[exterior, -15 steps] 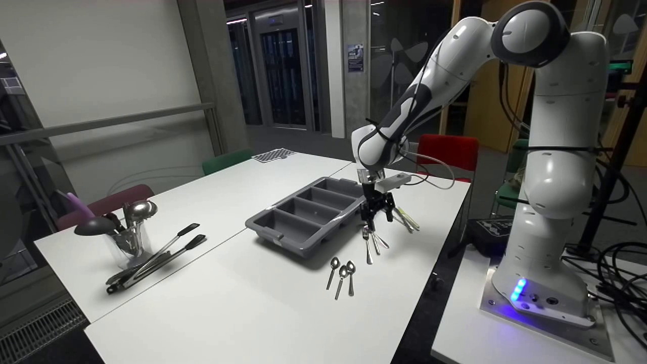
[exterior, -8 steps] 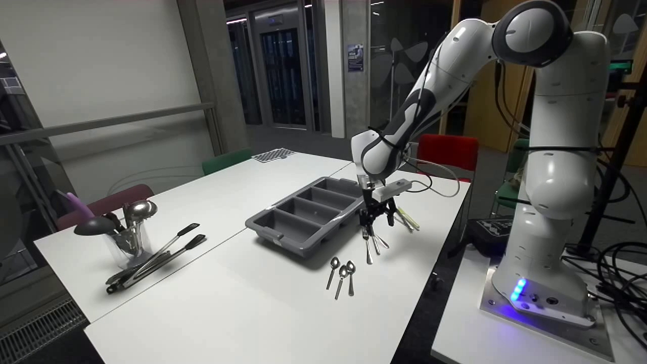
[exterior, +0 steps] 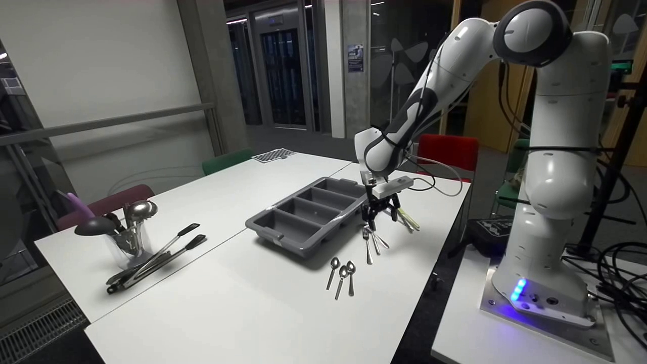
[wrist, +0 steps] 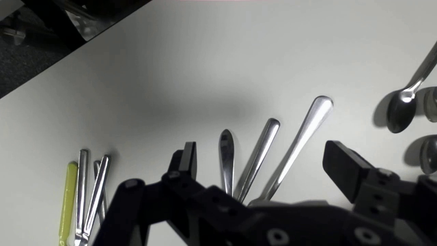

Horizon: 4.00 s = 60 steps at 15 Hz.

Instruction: Put the fork into the utensil organizer

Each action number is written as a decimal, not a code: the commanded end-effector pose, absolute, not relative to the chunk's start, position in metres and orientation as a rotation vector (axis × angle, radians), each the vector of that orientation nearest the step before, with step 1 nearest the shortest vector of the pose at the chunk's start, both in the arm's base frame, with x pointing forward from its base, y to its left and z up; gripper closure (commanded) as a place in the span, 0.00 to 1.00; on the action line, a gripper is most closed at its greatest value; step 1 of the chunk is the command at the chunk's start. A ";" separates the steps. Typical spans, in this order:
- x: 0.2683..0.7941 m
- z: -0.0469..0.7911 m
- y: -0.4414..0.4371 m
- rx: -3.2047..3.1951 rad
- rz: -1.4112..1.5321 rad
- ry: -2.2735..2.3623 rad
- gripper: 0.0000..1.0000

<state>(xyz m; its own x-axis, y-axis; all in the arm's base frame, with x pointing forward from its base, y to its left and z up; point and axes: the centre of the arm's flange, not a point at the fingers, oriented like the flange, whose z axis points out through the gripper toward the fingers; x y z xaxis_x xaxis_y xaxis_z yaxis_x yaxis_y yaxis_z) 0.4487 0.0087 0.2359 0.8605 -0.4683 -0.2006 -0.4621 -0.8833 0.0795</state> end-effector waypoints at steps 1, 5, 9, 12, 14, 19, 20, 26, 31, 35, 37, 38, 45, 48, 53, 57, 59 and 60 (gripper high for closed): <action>0.449 0.235 0.002 3.011 -0.339 -0.747 0.00; 0.449 0.236 -0.005 3.017 -0.341 -0.745 0.00; 0.465 0.230 -0.021 3.022 -0.341 -0.870 0.00; 0.477 0.220 -0.047 3.040 -0.332 -1.023 0.00; 0.483 0.215 -0.061 3.039 -0.307 -1.125 0.00; 0.496 0.187 -0.074 2.959 -0.384 -1.145 0.00; 0.499 0.181 -0.075 2.944 -0.400 -1.140 0.00; 0.502 0.163 -0.080 2.920 -0.428 -1.100 0.00; 0.507 0.171 -0.086 2.928 -0.393 -1.100 0.00; 0.519 0.174 -0.086 2.925 -0.377 -1.106 0.00; 0.524 0.173 -0.088 2.917 -0.384 -1.114 0.00; 0.525 0.172 -0.089 2.916 -0.391 -1.115 0.00; 0.535 0.159 -0.093 2.905 -0.457 -1.113 0.00; 0.539 0.152 -0.093 2.907 -0.485 -1.104 0.00; 0.539 0.146 -0.094 2.909 -0.517 -1.097 0.35; 0.539 0.147 -0.096 2.913 -0.514 -1.104 0.65; 0.538 0.148 -0.097 2.917 -0.512 -1.104 0.81; 0.538 0.148 -0.097 2.918 -0.512 -1.106 0.88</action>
